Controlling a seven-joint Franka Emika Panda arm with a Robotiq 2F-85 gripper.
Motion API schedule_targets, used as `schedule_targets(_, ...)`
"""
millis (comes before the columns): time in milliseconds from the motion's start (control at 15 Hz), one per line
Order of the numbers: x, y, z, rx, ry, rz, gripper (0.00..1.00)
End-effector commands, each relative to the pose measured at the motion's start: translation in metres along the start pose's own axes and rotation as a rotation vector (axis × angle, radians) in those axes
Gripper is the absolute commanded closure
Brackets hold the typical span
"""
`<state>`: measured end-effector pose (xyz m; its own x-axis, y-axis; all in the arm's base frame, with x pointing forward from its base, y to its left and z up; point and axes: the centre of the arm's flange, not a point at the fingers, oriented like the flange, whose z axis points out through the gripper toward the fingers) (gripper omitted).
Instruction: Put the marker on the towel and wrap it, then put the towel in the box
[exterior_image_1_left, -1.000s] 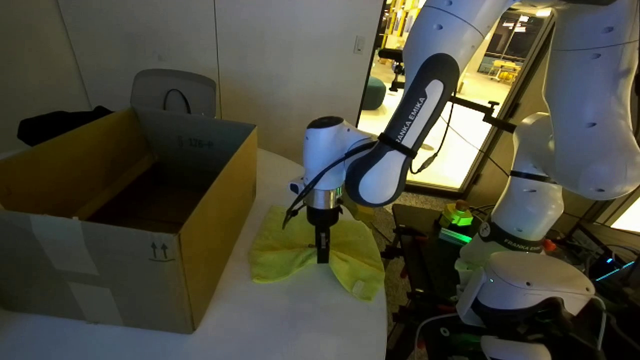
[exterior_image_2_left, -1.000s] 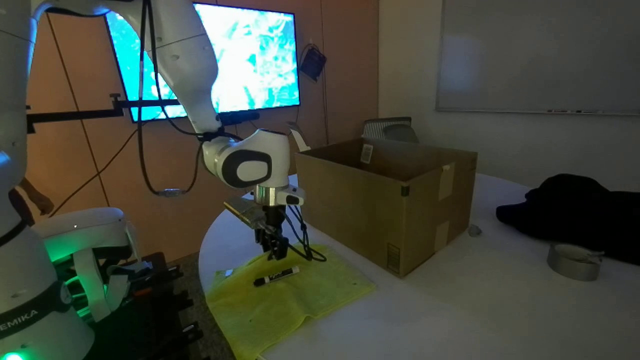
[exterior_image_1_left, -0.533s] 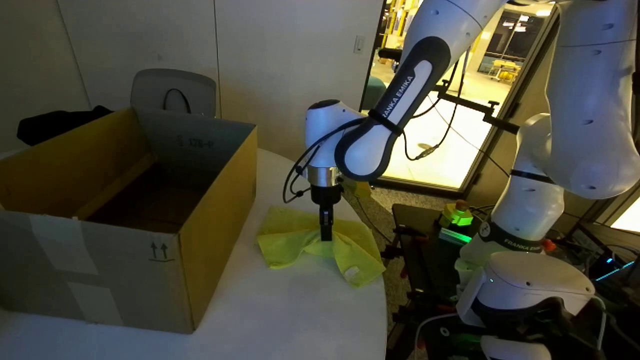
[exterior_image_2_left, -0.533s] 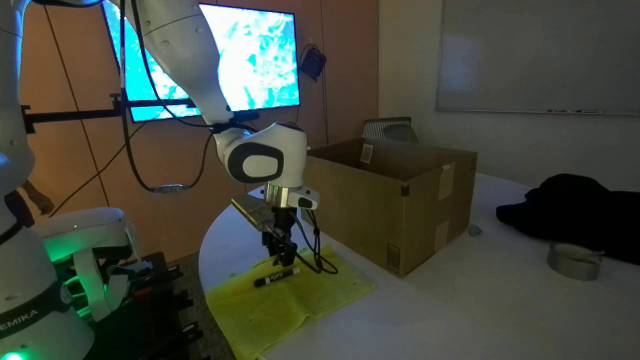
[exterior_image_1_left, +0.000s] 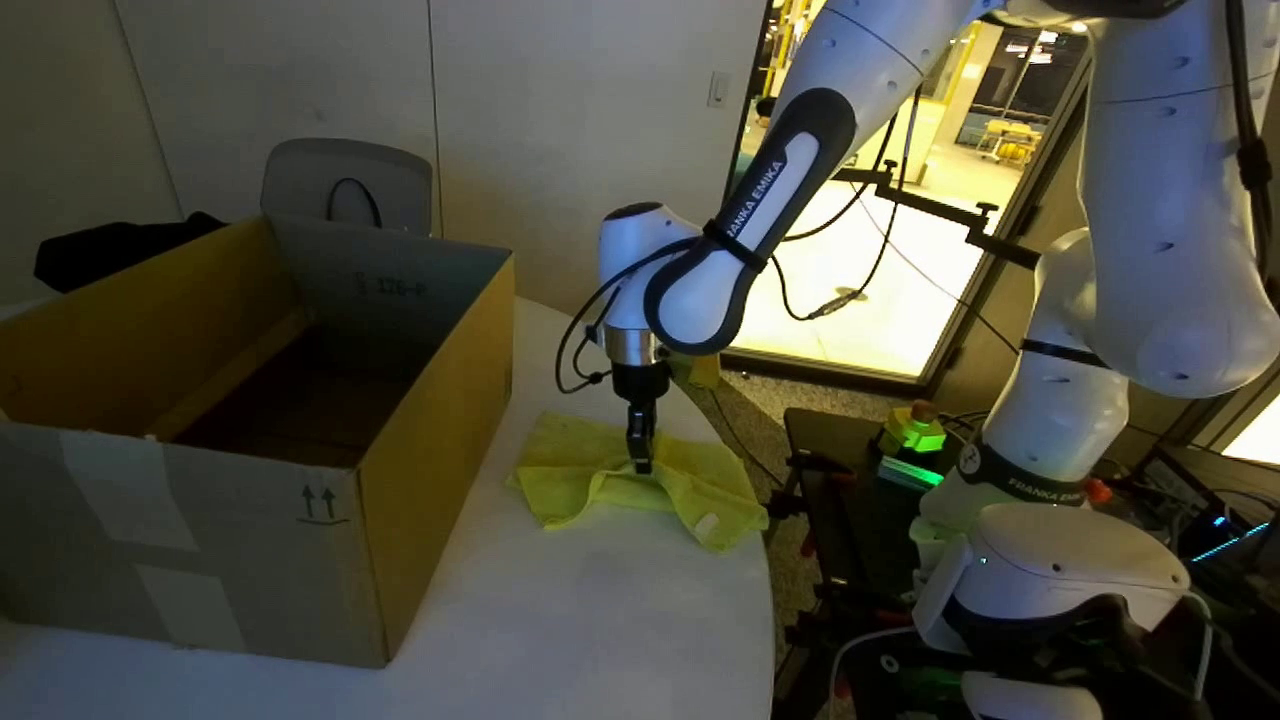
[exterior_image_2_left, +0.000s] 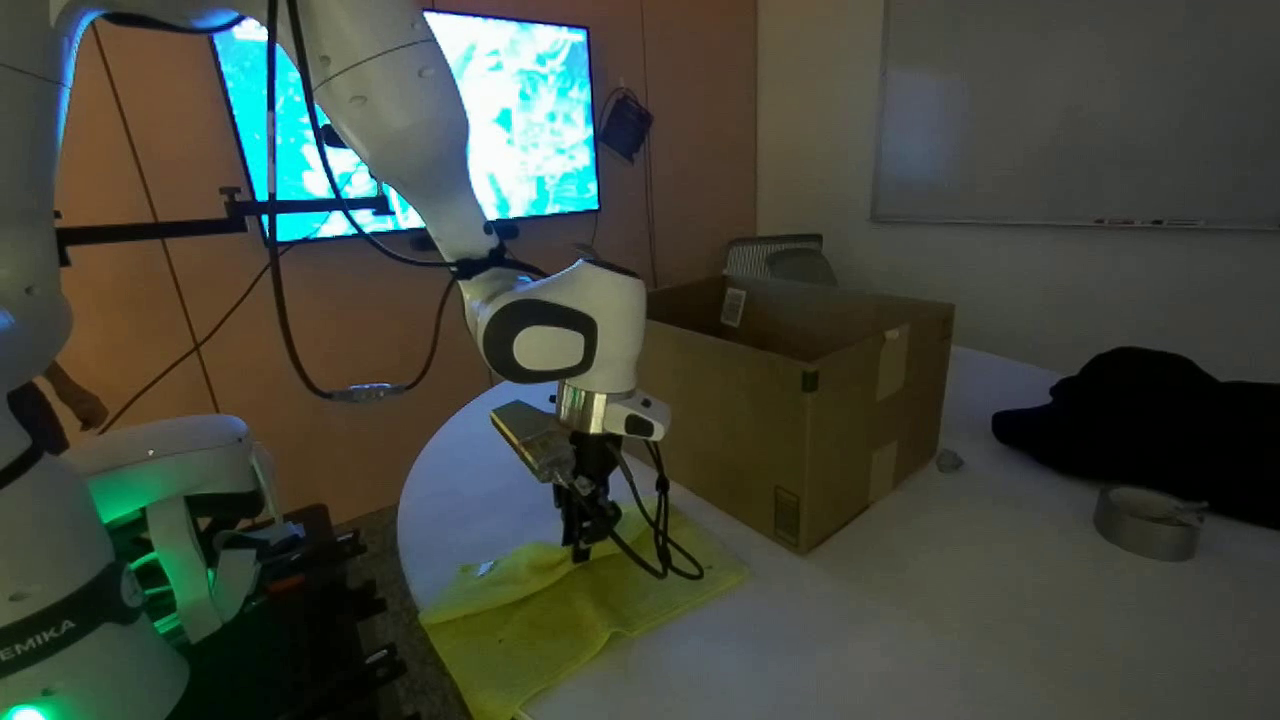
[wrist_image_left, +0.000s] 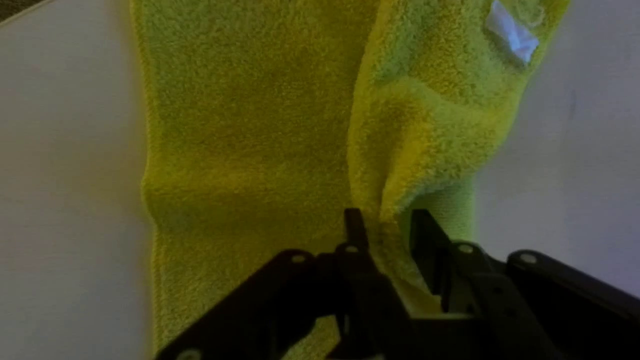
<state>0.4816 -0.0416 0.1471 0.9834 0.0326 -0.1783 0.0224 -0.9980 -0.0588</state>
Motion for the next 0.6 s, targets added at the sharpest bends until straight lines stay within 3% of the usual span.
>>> schedule_targets(0, 0.009, 0.003, 0.003, 0.004, 0.016, 0.027, 0.37)
schedule_targets(333, 0.001, 0.016, 0.0, -0.005, 0.036, 0.05, 0.0)
schedule_targets(533, -0.007, 0.03, -0.007, -0.008, 0.069, 0.065, 0.0)
